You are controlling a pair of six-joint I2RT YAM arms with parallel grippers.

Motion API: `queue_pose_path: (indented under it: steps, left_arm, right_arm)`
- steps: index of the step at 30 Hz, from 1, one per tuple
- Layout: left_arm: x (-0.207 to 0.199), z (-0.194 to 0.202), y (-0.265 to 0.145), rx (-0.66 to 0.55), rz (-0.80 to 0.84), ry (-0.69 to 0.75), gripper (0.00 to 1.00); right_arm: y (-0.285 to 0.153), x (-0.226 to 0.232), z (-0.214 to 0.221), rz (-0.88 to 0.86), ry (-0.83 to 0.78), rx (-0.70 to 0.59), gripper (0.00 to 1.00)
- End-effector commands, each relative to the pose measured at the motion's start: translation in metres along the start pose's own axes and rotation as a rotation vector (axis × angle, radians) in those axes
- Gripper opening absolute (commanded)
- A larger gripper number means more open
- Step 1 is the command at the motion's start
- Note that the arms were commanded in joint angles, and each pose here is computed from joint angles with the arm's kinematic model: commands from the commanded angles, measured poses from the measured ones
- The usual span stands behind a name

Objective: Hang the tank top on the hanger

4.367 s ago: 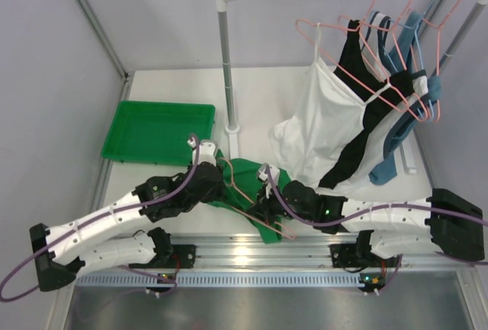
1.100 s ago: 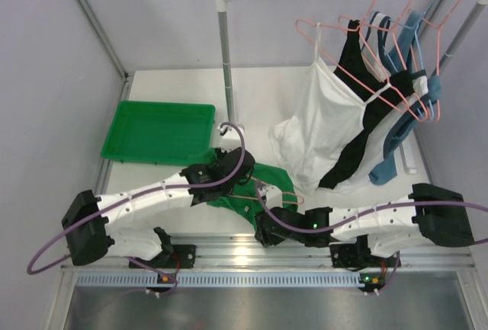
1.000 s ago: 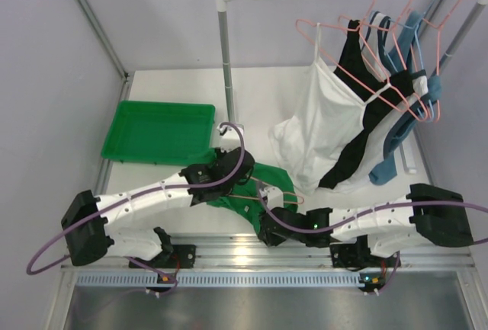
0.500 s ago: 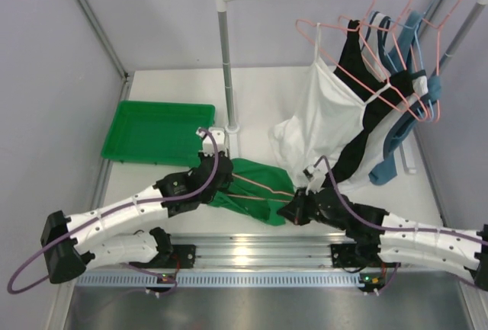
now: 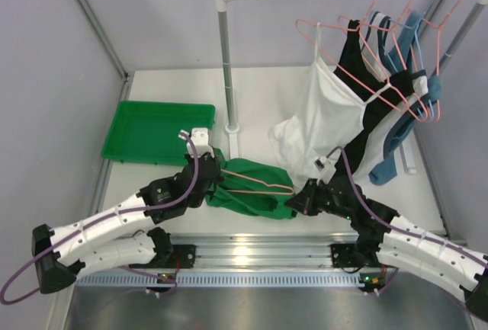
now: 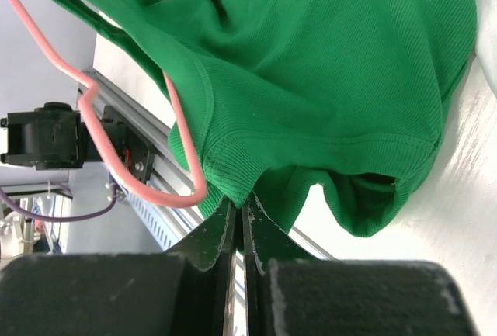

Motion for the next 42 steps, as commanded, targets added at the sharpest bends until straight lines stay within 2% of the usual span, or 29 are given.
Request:
queue_pose_path:
  steps: [1, 11, 25, 33, 42]
  left_arm:
    - [0.007, -0.007, -0.002, -0.058, -0.036, -0.016, 0.00]
    - [0.020, -0.008, -0.010, -0.076, -0.057, -0.012, 0.00]
    - [0.022, -0.004, -0.006, -0.067, -0.087, 0.012, 0.00]
    - [0.012, -0.008, -0.003, -0.074, -0.064, 0.023, 0.00]
    - [-0.024, -0.027, 0.001, -0.053, 0.051, -0.015, 0.00]
  right_arm:
    - [-0.001, 0.001, -0.004, -0.030, -0.001, 0.005, 0.00]
    - [-0.005, -0.010, -0.013, -0.026, 0.046, -0.009, 0.00]
    - [-0.026, 0.005, -0.037, -0.105, 0.037, -0.073, 0.00]
    - [-0.045, 0.034, -0.063, -0.171, -0.011, -0.106, 0.00]
    - [-0.041, 0.049, -0.081, -0.210, -0.029, -0.094, 0.00]
Point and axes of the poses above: each gripper's point midway between its finger pads, its own y axis out along the fingers, its own x axis along the line the jaws close on, z = x × y, the point moved 9 cm from there along -y, back along the fingers, and after that the axes turned 8 degrees about -y, right-handed, at the moved point
